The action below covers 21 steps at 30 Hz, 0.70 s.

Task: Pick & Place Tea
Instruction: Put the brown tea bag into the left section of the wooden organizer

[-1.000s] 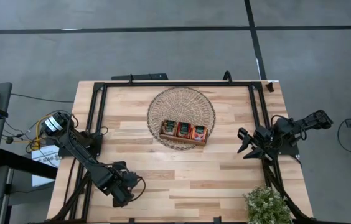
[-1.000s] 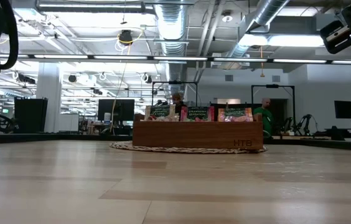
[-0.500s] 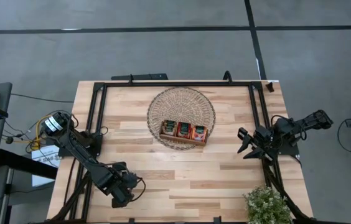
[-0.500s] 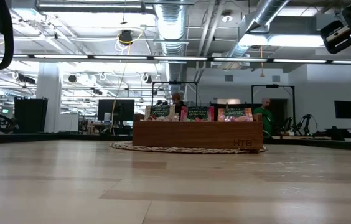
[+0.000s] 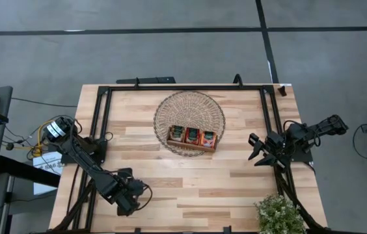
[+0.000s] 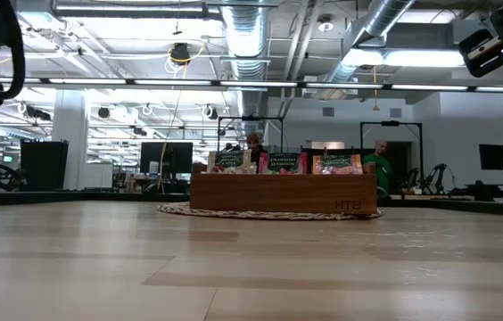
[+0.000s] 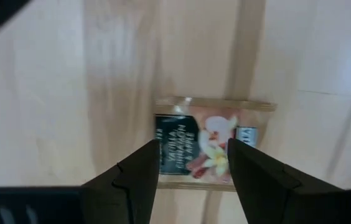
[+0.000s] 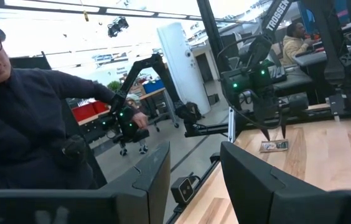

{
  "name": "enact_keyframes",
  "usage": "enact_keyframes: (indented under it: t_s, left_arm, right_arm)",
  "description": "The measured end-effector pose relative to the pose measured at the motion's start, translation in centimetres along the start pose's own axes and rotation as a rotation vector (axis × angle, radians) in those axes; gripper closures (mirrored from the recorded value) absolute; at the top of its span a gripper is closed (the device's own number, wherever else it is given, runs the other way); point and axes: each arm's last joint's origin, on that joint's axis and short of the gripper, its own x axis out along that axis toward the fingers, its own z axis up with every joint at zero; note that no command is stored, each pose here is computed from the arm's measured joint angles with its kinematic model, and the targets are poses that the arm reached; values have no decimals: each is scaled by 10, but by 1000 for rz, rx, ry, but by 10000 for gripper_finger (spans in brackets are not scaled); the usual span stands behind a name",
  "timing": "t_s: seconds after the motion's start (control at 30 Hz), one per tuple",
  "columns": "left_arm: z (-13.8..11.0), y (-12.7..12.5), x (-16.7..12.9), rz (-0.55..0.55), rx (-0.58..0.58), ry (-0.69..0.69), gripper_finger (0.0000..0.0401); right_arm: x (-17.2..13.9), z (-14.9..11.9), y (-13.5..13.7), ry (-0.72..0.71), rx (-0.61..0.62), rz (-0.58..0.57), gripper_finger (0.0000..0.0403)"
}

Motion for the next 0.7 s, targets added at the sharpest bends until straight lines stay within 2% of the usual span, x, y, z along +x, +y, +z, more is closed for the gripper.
enact_keyframes:
  t_s: [0.17, 0.47, 0.7]
  left_arm:
    - [-1, 3, 0, 47, 13, -11, 219]
    - [-2, 3, 1, 44, 13, -6, 219]
    - [-9, 15, 18, 41, -46, 40, 219]
  right_arm:
    - [0, 0, 0, 0, 0, 0, 269]
    - [0, 0, 0, 0, 0, 0, 269]
    - [0, 0, 0, 0, 7, 0, 269]
